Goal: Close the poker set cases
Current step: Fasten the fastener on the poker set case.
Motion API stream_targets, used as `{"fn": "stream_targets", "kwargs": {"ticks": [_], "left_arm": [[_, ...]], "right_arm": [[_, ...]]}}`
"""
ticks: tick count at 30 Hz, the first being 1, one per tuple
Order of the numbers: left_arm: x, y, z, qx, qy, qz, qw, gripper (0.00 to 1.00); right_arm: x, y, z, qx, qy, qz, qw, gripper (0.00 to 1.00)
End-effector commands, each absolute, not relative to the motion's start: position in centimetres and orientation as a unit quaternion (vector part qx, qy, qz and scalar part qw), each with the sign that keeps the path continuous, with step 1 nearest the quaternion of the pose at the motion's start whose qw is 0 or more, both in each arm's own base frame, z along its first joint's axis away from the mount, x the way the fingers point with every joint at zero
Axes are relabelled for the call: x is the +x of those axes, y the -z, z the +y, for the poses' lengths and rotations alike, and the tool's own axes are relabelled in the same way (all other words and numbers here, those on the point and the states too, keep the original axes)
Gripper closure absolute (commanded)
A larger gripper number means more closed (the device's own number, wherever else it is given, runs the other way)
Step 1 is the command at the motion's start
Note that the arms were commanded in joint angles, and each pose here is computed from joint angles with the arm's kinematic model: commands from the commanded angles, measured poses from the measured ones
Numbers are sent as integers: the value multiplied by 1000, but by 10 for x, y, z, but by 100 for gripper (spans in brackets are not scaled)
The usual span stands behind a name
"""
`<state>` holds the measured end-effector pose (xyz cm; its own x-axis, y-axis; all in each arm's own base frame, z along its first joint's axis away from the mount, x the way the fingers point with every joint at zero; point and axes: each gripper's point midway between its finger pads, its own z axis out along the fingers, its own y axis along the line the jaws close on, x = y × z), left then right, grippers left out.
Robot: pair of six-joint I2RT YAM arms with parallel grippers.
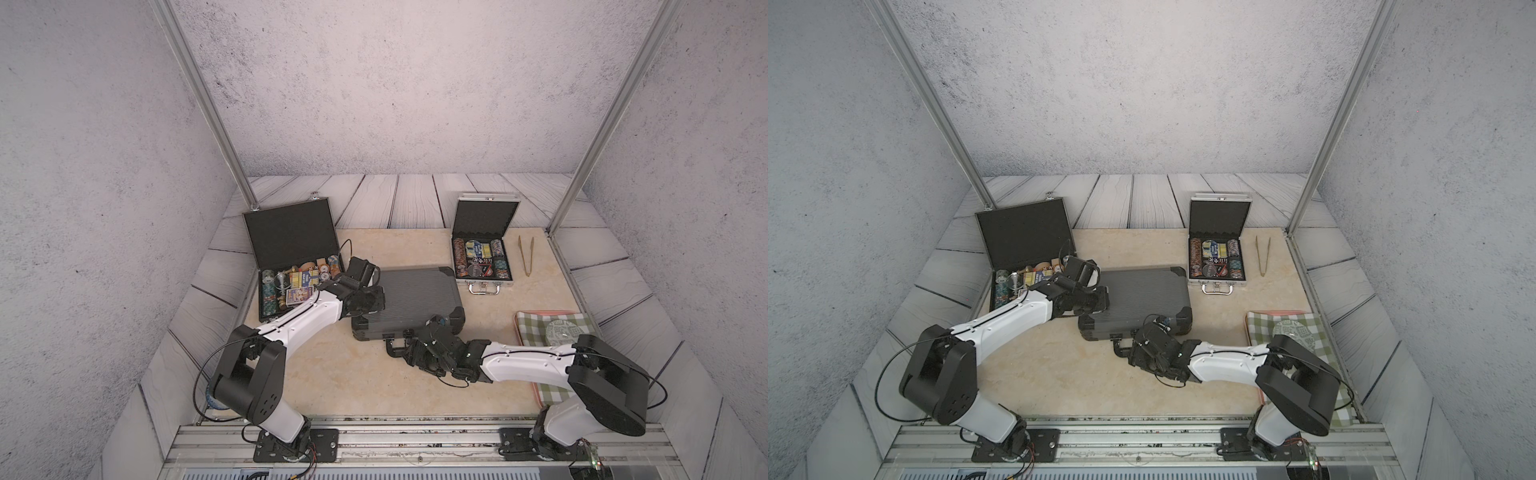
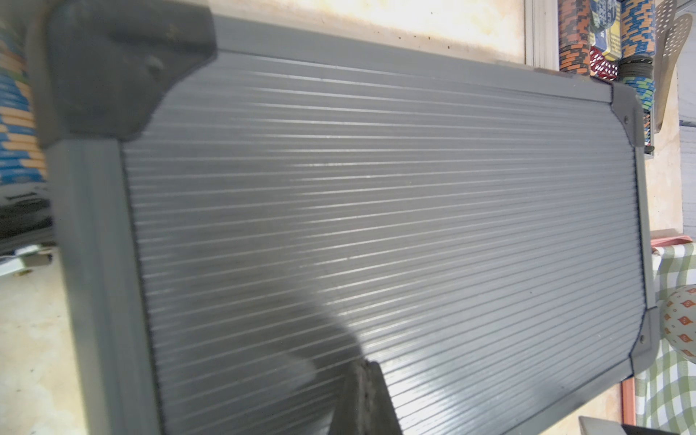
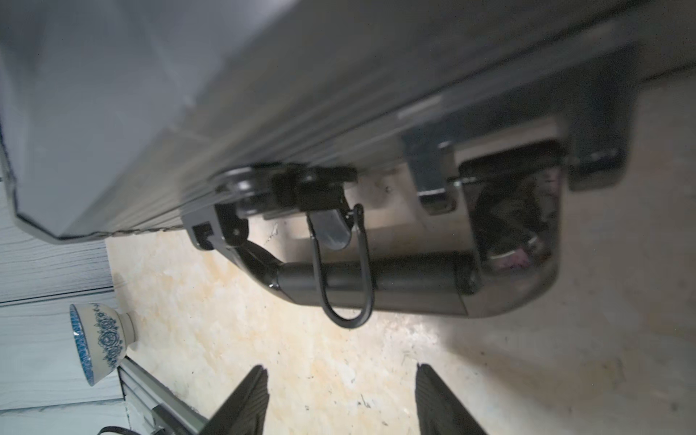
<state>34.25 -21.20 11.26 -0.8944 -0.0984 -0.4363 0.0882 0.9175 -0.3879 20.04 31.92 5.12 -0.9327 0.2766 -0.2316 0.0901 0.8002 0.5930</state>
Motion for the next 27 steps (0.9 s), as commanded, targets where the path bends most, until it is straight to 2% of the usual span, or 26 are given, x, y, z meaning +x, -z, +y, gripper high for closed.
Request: {"fn": "stream_targets", "kwargs": {"ticks": [1,6,17,27], "left_arm": [[311,-78,-186,-15,149,976,160,100],[311,-81,-186,-13,149,975,162,100],[310,-81,-186,-12,150,975,164,100],[311,-82,-184,-12,145,976,165,100]], "right_arm": [[214,-65,318,115,-307,925,192,41],[219,-53,330,120,-317,922,186,48],[224,-51,335,124,-313,923,188,52],[229,-68,332,113,-319,917,211,54]]}}
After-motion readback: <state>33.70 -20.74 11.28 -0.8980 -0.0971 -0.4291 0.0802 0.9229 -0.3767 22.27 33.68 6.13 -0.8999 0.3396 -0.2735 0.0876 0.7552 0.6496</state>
